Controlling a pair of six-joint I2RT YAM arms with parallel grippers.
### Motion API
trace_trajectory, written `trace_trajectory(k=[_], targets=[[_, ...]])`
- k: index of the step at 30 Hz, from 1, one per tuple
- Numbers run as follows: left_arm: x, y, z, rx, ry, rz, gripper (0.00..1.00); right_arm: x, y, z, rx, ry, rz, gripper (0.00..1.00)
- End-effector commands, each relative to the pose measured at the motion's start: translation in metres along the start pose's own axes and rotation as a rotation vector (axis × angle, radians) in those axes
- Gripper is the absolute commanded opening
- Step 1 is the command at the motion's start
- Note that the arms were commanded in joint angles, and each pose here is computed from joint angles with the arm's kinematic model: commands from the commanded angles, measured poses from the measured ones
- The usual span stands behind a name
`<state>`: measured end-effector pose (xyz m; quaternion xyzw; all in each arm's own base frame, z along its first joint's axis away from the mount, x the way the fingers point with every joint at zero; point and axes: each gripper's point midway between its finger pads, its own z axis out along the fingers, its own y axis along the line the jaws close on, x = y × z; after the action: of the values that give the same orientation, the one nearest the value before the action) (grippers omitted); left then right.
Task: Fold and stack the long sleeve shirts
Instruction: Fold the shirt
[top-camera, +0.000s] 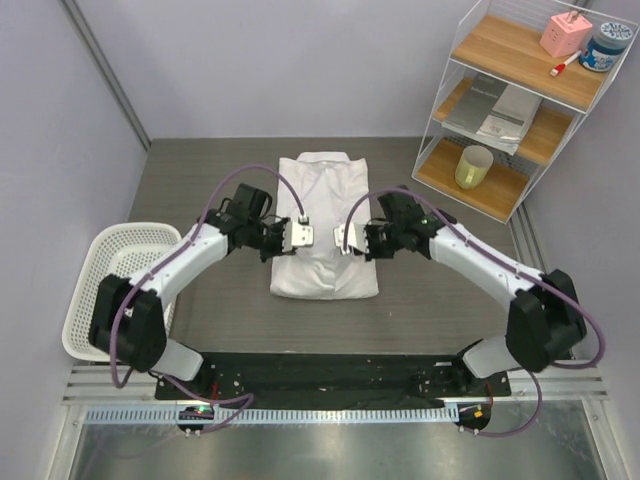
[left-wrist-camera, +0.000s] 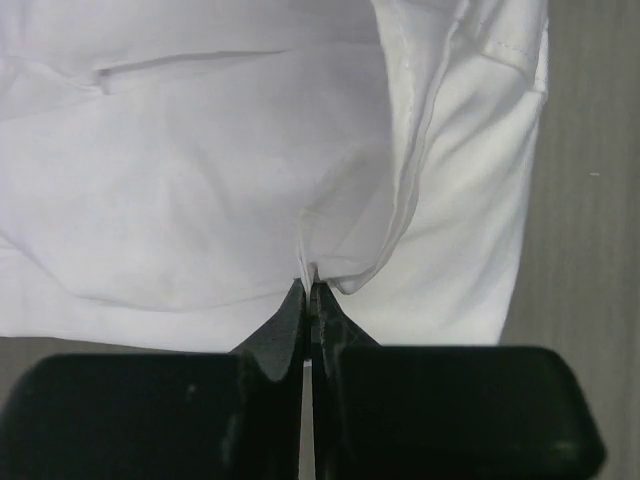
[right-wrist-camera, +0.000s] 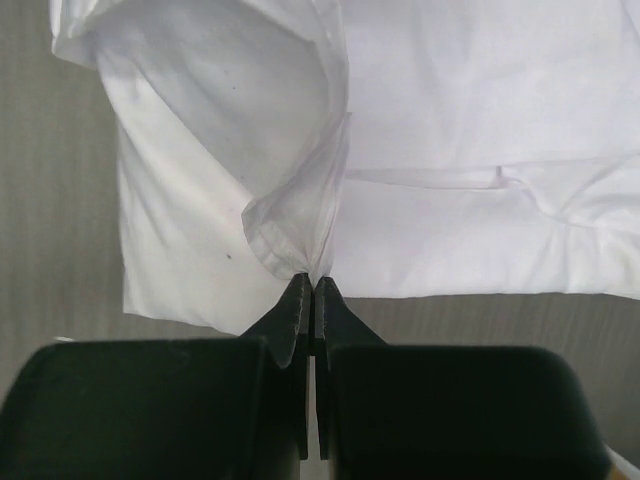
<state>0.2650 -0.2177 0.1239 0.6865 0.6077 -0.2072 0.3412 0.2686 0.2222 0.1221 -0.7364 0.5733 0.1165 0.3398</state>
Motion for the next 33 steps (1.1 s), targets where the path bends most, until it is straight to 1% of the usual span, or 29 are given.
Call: trace_trajectory(k=[1,2,3,4,5,6,7,8,9,10,13,17,24,26,27,29,30,31,33], targets=[[-0.006,0.077,0.007,-0.080,-0.057,0.071,0.00,-0.011,-0.088,-0.004,0.103,-0.076,-0.104,0.01],[-0.009,0.104,-0.001,-0.128,-0.065,0.081,0.00,0.007,-0.099,0.009,0.086,-0.058,-0.072,0.01],[0.006,0.116,0.014,-0.105,-0.045,0.053,0.00,0.002,-0.125,0.005,0.125,-0.070,-0.089,0.01],[0.010,0.130,0.014,-0.120,-0.041,0.042,0.00,0.006,-0.136,0.009,0.129,-0.070,-0.097,0.01],[0.019,0.143,0.016,-0.131,-0.033,0.015,0.00,0.020,-0.140,0.027,0.099,-0.056,-0.078,0.01],[0.023,0.163,0.020,-0.142,-0.028,-0.003,0.00,0.020,-0.161,0.023,0.135,-0.059,-0.092,0.01],[0.031,0.171,0.023,-0.146,-0.021,-0.020,0.00,0.024,-0.168,0.029,0.133,-0.059,-0.088,0.01],[0.036,0.180,0.022,-0.158,-0.016,-0.027,0.00,0.035,-0.170,0.044,0.114,-0.052,-0.072,0.01],[0.040,0.188,0.022,-0.168,0.002,-0.019,0.00,0.034,-0.182,0.046,0.131,-0.053,-0.080,0.01],[0.051,0.190,0.029,-0.160,0.013,-0.023,0.00,0.037,-0.186,0.049,0.133,-0.050,-0.078,0.01],[0.065,0.192,0.033,-0.151,0.034,-0.025,0.00,0.047,-0.187,0.064,0.114,-0.042,-0.069,0.01],[0.065,0.188,0.034,-0.146,0.029,-0.033,0.00,0.057,-0.173,0.071,0.094,-0.024,-0.063,0.01],[0.056,0.177,0.036,-0.128,0.014,-0.051,0.00,0.054,-0.157,0.059,0.102,-0.023,-0.047,0.03],[0.060,0.173,0.038,-0.124,0.033,-0.055,0.00,0.054,-0.154,0.057,0.110,-0.022,-0.054,0.09],[0.062,0.172,0.040,-0.122,0.040,-0.060,0.00,0.055,-0.154,0.057,0.115,-0.015,-0.048,0.11],[0.068,0.180,0.040,-0.145,0.065,-0.090,0.00,0.058,-0.159,0.058,0.136,-0.006,-0.036,0.20],[0.075,0.180,0.045,-0.141,0.080,-0.119,0.00,0.063,-0.162,0.058,0.150,0.016,-0.027,0.28],[0.076,0.185,0.045,-0.152,0.089,-0.138,0.00,0.064,-0.166,0.058,0.163,0.027,-0.008,0.44],[0.084,0.194,0.045,-0.186,0.126,-0.192,0.01,0.070,-0.184,0.052,0.235,0.067,0.033,0.54]])
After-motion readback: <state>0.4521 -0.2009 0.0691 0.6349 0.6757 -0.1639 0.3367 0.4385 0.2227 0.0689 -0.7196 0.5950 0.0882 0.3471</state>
